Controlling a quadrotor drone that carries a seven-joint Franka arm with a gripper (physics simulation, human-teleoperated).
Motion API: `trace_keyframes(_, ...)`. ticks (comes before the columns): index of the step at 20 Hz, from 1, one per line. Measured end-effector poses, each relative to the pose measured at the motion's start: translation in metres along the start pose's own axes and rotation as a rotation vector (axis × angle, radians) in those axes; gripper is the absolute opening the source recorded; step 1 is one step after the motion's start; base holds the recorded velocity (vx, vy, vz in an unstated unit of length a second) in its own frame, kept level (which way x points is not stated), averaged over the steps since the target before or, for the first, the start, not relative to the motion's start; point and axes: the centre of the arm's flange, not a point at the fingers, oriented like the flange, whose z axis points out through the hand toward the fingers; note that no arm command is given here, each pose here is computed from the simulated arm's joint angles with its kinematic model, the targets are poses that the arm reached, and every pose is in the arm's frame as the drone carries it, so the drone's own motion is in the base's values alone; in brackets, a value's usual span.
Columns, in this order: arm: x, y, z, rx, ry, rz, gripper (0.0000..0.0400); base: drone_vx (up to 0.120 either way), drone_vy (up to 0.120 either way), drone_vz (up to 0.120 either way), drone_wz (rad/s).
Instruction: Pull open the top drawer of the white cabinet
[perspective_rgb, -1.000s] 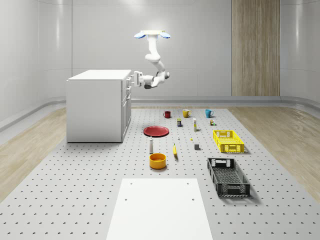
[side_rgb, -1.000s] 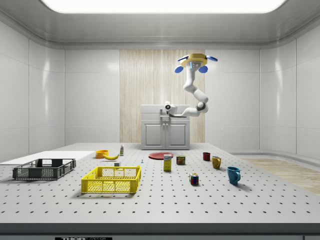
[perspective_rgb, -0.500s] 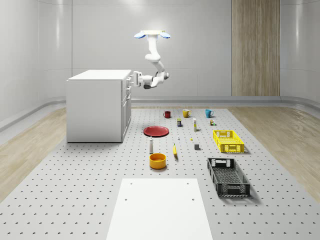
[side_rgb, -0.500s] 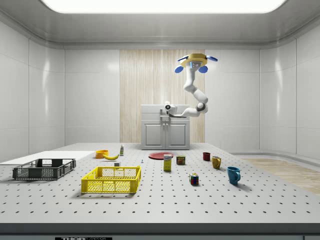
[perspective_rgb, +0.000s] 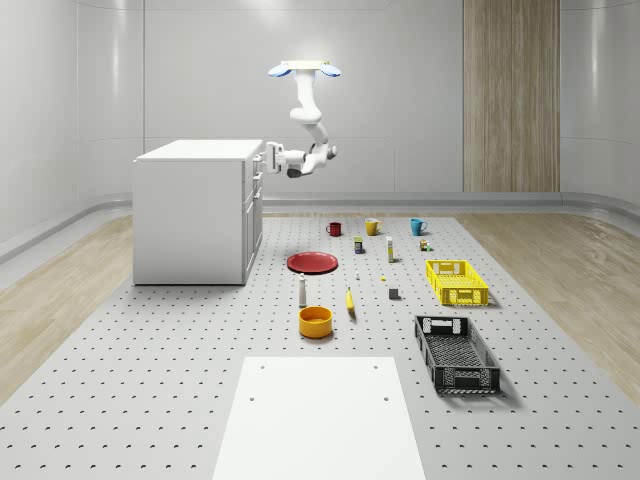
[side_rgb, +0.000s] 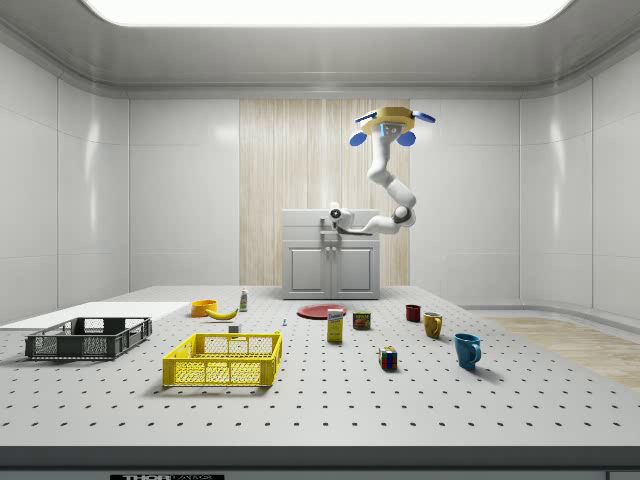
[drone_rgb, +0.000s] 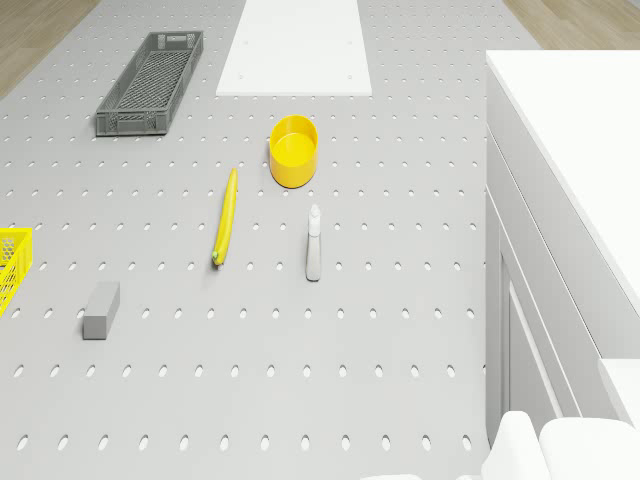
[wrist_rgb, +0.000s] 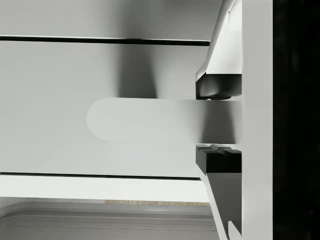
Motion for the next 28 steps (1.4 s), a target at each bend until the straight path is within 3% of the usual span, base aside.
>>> trace_keyframes(2, 0.002, 0.002, 0.0, -0.001, 0.001, -0.021, 0.0137, 0.0, 0.0, 0.0, 0.0)
trace_keyframes(3, 0.016, 0.01, -0.002, -0.036, 0.016, -0.085, 0.0292, 0.0, 0.0, 0.0, 0.0)
trace_keyframes(4, 0.029, 0.015, -0.013, -0.109, 0.066, -0.109, 0.04, 0.0, 0.0, 0.0, 0.0)
trace_keyframes(5, 0.055, 0.027, -0.023, -0.092, 0.049, -0.118, 0.0345, 0.0, 0.0, 0.0, 0.0)
trace_keyframes(6, 0.064, 0.029, -0.023, -0.077, 0.039, -0.096, 0.0292, 0.0, 0.0, 0.0, 0.0)
trace_keyframes(9, 0.045, 0.02, -0.023, -0.043, 0.022, -0.047, 0.0171, 0.0, 0.0, 0.0, 0.0)
trace_keyframes(10, 0.023, 0.006, -0.02, 0.018, -0.019, 0.046, 0.0, 0.0, 0.0, 0.0, 0.0)
trace_keyframes(12, -0.013, -0.011, -0.039, -0.08, 0.02, 0.076, 0.0021, 0.0, 0.0, 0.0, 0.0)
trace_keyframes(13, -0.016, -0.013, -0.043, -0.077, 0.021, 0.072, 0.004, 0.0, 0.0, 0.0, 0.0)
trace_keyframes(19, -0.007, -0.005, -0.044, -0.028, 0.009, 0.038, 0.0091, 0.0, 0.0, 0.0, 0.0)
trace_keyframes(23, -0.004, -0.003, -0.045, -0.015, 0.005, 0.029, 0.0213, 0.0, 0.0, 0.0, 0.0)
trace_keyframes(28, -0.003, -0.002, -0.032, -0.008, 0.004, 0.024, 0.0279, 0.0, 0.0, 0.0, 0.0)
